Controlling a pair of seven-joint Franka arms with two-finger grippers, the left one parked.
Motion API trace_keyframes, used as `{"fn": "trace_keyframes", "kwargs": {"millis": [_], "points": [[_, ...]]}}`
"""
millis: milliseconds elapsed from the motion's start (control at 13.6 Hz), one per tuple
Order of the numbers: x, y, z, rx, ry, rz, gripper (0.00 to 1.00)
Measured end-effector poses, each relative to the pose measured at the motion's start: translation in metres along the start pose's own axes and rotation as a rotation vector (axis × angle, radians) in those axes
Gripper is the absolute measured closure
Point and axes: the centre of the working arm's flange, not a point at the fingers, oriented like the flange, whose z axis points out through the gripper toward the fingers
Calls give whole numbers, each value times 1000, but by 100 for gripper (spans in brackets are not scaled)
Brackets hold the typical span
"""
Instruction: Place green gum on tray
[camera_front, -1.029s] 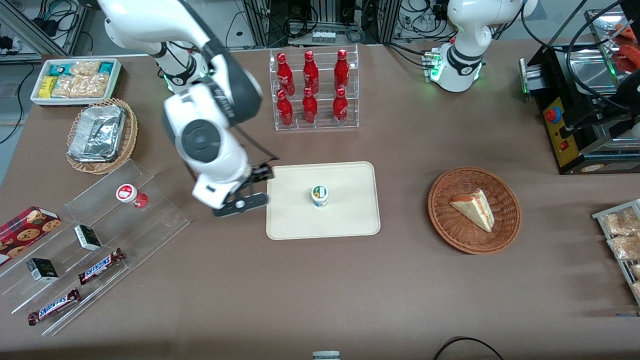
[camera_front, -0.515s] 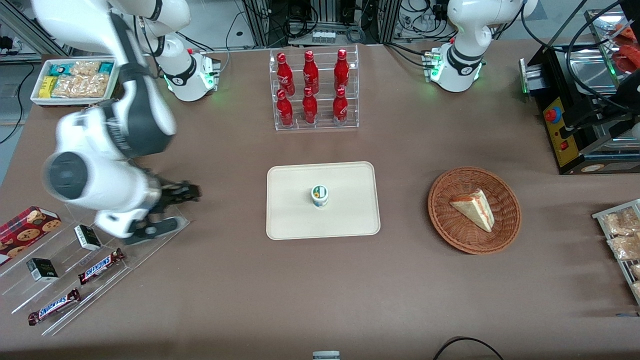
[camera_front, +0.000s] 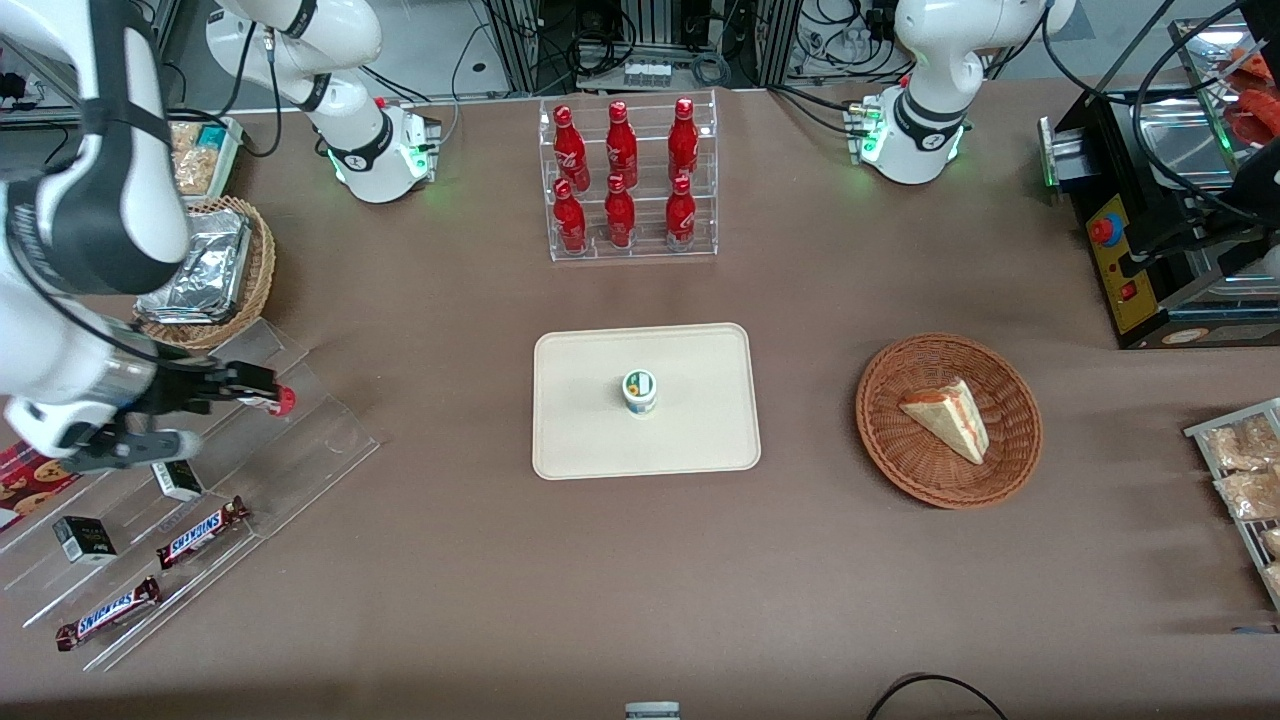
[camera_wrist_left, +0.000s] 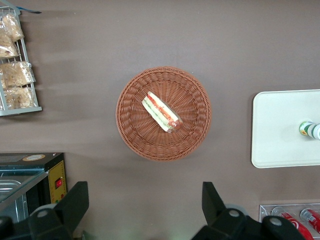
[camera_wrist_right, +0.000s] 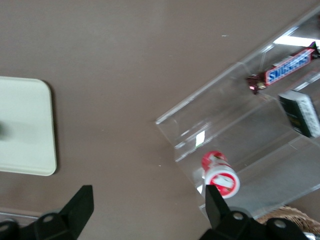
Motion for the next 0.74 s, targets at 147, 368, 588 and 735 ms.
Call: {"fn": "trace_keyframes", "kwargs": {"millis": [147, 368, 588, 735], "points": [[-13, 20, -12, -17, 10, 3, 0], [-35, 32, -31, -42, 0, -16, 0], [-56, 33, -49, -38, -29, -16, 0], [-67, 31, -60, -39, -33, -18, 0]]}}
